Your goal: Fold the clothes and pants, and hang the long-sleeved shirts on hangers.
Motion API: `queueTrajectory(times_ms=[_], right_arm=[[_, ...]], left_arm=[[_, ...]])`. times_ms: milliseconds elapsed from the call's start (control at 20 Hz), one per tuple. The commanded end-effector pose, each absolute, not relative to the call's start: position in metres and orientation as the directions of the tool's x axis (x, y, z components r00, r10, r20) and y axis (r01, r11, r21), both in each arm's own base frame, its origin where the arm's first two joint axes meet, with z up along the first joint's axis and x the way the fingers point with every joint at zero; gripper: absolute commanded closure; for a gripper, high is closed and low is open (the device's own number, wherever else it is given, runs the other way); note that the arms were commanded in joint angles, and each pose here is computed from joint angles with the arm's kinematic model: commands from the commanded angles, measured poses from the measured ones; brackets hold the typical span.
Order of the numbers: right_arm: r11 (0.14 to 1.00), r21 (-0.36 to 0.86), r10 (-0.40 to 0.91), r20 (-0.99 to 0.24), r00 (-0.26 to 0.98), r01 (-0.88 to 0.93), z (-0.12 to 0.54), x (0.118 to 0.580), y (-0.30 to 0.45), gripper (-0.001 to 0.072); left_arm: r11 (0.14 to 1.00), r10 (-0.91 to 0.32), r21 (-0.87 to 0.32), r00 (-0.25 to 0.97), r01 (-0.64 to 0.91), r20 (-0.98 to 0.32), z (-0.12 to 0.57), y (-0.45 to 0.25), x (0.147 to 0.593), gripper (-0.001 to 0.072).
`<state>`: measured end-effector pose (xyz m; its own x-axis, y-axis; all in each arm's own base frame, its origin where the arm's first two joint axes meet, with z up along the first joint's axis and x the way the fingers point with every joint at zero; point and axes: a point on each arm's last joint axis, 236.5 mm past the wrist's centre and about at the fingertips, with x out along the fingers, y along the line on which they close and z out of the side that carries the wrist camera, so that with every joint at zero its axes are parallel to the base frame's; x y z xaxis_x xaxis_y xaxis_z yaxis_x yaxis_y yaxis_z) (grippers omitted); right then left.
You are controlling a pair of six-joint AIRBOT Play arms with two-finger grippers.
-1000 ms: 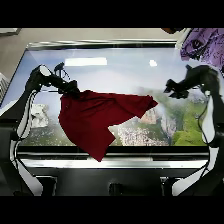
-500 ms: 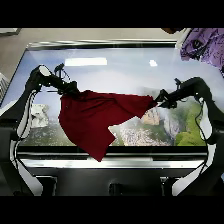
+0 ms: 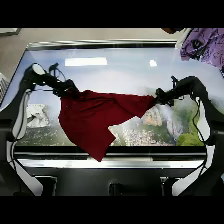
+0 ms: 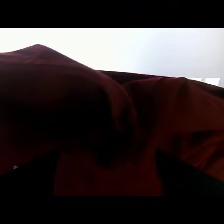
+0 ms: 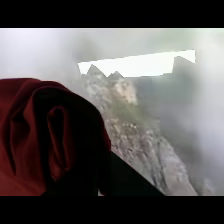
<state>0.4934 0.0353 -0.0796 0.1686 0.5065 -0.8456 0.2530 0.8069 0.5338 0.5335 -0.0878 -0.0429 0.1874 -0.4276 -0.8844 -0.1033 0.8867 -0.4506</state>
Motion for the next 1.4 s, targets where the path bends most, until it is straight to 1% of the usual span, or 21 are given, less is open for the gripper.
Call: queueTrajectory(times_ms=[0, 100, 150, 300, 400, 450, 550, 650, 750, 850, 1000, 1150, 1200, 1250, 1300, 1350], right_arm=[[0.855, 0.458, 0.436, -0.889, 0.142, 0.243, -0.065, 0.480, 0.021, 0.0679], [0.866, 0.443, 0.426, -0.896, 0.122, 0.233, -0.056, 0.472, 0.019, 0.0679], [0.868, 0.441, 0.427, -0.898, 0.109, 0.230, -0.054, 0.468, 0.019, 0.0679], [0.867, 0.443, 0.438, -0.896, 0.073, 0.227, -0.051, 0.459, 0.022, 0.0678], [0.867, 0.443, 0.440, -0.896, 0.066, 0.227, -0.051, 0.457, 0.023, 0.0678], [0.867, 0.443, 0.441, -0.895, 0.063, 0.228, -0.051, 0.456, 0.023, 0.0678], [0.866, 0.443, 0.441, -0.895, 0.061, 0.231, -0.051, 0.456, 0.023, 0.0678], [0.866, 0.443, 0.444, -0.894, 0.050, 0.231, -0.051, 0.453, 0.024, 0.0678], [0.866, 0.443, 0.450, -0.893, 0.025, 0.231, -0.050, 0.447, 0.025, 0.0678], [0.866, 0.444, 0.456, -0.890, 0.001, 0.230, -0.048, 0.441, 0.027, 0.0678], [0.866, 0.445, 0.457, -0.889, -0.001, 0.228, -0.042, 0.439, 0.027, 0.0678], [0.865, 0.444, 0.454, -0.891, 0.012, 0.232, -0.037, 0.439, 0.027, 0.0678], [0.863, 0.444, 0.455, -0.890, 0.009, 0.240, -0.037, 0.439, 0.027, 0.0678], [0.860, 0.444, 0.458, -0.889, 0.002, 0.250, -0.036, 0.437, 0.028, 0.0678], [0.859, 0.445, 0.461, -0.888, -0.004, 0.254, -0.035, 0.435, 0.029, 0.0678], [0.860, 0.444, 0.461, -0.887, -0.009, 0.251, -0.034, 0.434, 0.029, 0.0678]], left_arm=[[0.893, -0.378, -0.407, 0.168, -0.193, -0.910, -0.005, -0.032, 0.508, -0.0013], [0.903, -0.298, -0.340, 0.187, -0.261, -0.936, 0.026, 0.012, 0.484, -0.0010], [0.897, -0.289, -0.339, 0.203, -0.285, -0.936, 0.038, 0.023, 0.470, 0.0044], [0.863, -0.295, -0.359, 0.221, -0.356, -0.930, 0.042, 0.028, 0.402, 0.0051], [0.805, -0.358, -0.439, 0.264, -0.399, -0.896, 0.022, 0.006, 0.354, 0.0051], [0.754, -0.399, -0.496, 0.299, -0.431, -0.867, 0.009, -0.009, 0.333, 0.0051], [0.673, -0.460, -0.587, 0.367, -0.450, -0.808, -0.017, -0.037, 0.304, 0.0051], [0.597, -0.522, -0.652, 0.391, -0.466, -0.758, -0.042, -0.061, 0.287, 0.0051], [0.572, -0.562, -0.665, 0.360, -0.481, -0.744, -0.066, -0.079, 0.270, 0.0051], [0.595, -0.566, -0.648, 0.325, -0.476, -0.758, -0.079, -0.087, 0.263, 0.0051], [0.623, -0.557, -0.625, 0.294, -0.470, -0.777, -0.094, -0.097, 0.264, 0.0051], [0.610, -0.562, -0.621, 0.283, -0.493, -0.777, -0.104, -0.104, 0.268, 0.0051], [0.619, -0.562, -0.616, 0.273, -0.488, -0.781, -0.107, -0.107, 0.270, 0.0056], [0.632, -0.565, -0.614, 0.260, -0.473, -0.783, -0.108, -0.112, 0.272, 0.0094], [0.645, -0.571, -0.613, 0.245, -0.456, -0.783, -0.109, -0.117, 0.274, 0.0178], [0.654, -0.576, -0.611, 0.231, -0.446, -0.784, -0.110, -0.122, 0.277, 0.0335]])
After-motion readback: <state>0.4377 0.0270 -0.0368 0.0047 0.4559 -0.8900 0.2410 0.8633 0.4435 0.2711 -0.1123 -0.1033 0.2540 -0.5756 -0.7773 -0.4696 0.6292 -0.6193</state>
